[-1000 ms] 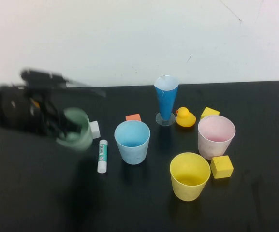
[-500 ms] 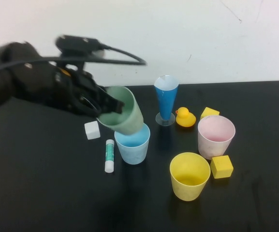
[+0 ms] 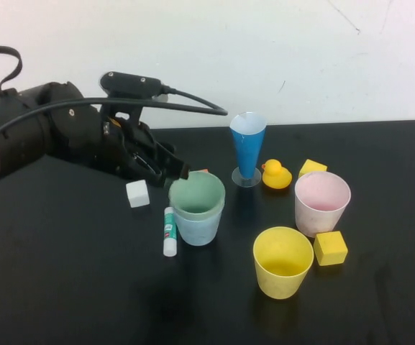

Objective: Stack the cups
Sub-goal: Place the green cup on the blue cup, then pick up the yellow cup

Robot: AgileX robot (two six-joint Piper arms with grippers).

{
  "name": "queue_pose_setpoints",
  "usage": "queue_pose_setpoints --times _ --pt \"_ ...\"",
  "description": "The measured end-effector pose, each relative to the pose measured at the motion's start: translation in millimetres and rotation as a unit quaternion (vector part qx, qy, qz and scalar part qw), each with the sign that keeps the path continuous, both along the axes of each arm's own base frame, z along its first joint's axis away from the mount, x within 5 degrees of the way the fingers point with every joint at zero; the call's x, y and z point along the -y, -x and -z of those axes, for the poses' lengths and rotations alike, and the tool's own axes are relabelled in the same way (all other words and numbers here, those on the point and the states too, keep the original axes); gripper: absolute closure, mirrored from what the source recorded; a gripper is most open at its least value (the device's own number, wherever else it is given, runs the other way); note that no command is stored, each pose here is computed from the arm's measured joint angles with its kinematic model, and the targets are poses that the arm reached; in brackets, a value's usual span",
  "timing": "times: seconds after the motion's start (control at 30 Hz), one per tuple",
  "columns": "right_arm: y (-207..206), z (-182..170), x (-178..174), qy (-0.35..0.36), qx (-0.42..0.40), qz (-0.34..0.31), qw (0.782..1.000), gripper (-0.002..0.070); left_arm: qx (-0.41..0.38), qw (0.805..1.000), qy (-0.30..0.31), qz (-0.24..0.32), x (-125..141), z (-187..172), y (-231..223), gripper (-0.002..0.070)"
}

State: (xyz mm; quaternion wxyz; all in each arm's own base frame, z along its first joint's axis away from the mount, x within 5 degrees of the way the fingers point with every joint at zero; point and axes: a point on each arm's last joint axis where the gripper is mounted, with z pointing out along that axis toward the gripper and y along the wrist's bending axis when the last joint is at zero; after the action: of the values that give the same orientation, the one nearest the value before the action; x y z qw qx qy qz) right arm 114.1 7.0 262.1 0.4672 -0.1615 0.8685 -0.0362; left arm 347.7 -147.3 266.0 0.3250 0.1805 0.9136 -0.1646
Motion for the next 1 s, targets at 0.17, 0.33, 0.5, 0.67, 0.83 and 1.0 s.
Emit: queue_pose_setpoints --times 0.17,0.33,0.5,0.67,0.83,1.0 --pt "1 -4 -11 0.001 -0.007 -0.078 0.997 0.0679 0.049 0.999 0.010 -0.008 -4 -23 5 0.0473" --pt "-6 -23 -36 -0.027 -0.032 -0.230 0.972 0.0679 0.176 0.984 0.012 -0.013 -18 -86 29 0.0643" --pt "-33 -36 -51 -0.056 -0.081 -0.333 0.938 0.0679 0.306 0.951 0.027 -0.022 -39 -154 75 0.0670" --pt "-54 -24 -81 -0.038 -0.125 -0.416 0.900 0.0679 0.381 0.923 0.036 -0.029 -62 -186 133 0.0673" --pt "-67 0 -106 0.016 -0.165 -0.430 0.887 0.0678 0.389 0.921 -0.021 -0.014 -83 -161 183 0.0673" --pt "-90 6 -127 0.038 -0.188 -0.442 0.876 0.0591 0.381 0.923 -0.041 -0.007 -100 -126 225 0.0673"
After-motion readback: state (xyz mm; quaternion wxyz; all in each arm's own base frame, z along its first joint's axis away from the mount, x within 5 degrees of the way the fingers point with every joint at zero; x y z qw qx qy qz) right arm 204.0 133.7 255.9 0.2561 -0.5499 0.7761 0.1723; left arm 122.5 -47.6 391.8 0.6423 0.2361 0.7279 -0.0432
